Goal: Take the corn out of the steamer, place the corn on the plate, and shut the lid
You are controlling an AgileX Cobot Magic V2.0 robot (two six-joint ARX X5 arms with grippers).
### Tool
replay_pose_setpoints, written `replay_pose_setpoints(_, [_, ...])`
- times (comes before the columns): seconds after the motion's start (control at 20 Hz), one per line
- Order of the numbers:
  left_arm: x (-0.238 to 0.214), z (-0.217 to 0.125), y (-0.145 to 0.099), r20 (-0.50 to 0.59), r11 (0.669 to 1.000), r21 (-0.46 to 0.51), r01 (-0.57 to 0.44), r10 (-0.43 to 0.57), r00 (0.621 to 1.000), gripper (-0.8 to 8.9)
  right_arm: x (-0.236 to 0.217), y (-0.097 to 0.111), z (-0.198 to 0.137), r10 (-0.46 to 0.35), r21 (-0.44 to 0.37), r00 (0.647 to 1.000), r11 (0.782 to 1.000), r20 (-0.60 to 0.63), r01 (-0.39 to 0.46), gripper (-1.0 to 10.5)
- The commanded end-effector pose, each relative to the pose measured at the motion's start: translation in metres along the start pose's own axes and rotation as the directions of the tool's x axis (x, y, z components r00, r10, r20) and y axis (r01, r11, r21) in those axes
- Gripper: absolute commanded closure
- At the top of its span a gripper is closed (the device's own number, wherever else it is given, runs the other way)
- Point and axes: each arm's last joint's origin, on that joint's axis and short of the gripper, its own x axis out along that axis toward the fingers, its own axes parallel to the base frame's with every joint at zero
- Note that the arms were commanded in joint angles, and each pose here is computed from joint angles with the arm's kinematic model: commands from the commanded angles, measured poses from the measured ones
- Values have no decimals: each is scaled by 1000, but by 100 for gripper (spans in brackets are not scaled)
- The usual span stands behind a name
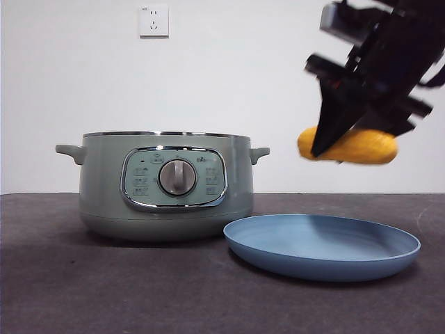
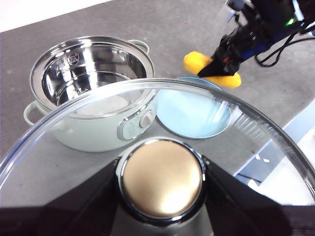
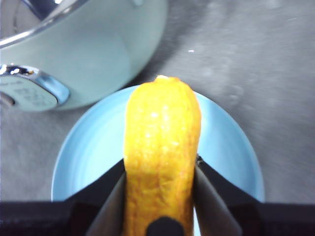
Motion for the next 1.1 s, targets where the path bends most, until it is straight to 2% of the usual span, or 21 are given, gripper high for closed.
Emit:
replay_pose_setpoints(0.05, [-5, 5, -1, 67, 1000, 29, 5, -7, 998, 822, 22, -3, -8, 3, 42, 999, 999, -37, -2, 963])
replay_pose_setpoints(0.4, [-5, 5, -1, 67, 1000, 29, 5, -7, 998, 822, 78, -3, -24, 18, 53, 990, 999, -140, -11, 963])
replay_pose_setpoints(0.8, [-5, 7, -1, 91, 999, 33, 2, -5, 996, 822, 94, -2, -34, 21, 57, 981, 998, -195, -10, 956])
replay_pose_setpoints(0.85, [-5, 8, -1, 99, 999, 35, 1, -4, 995, 822, 94, -2, -34, 21, 61, 980, 998, -199, -9, 913])
replay_pose_setpoints(1.1, [3, 20, 2, 153, 999, 42, -5, -2, 988, 822, 92, -2, -37, 20, 69, 974, 998, -226, -4, 385])
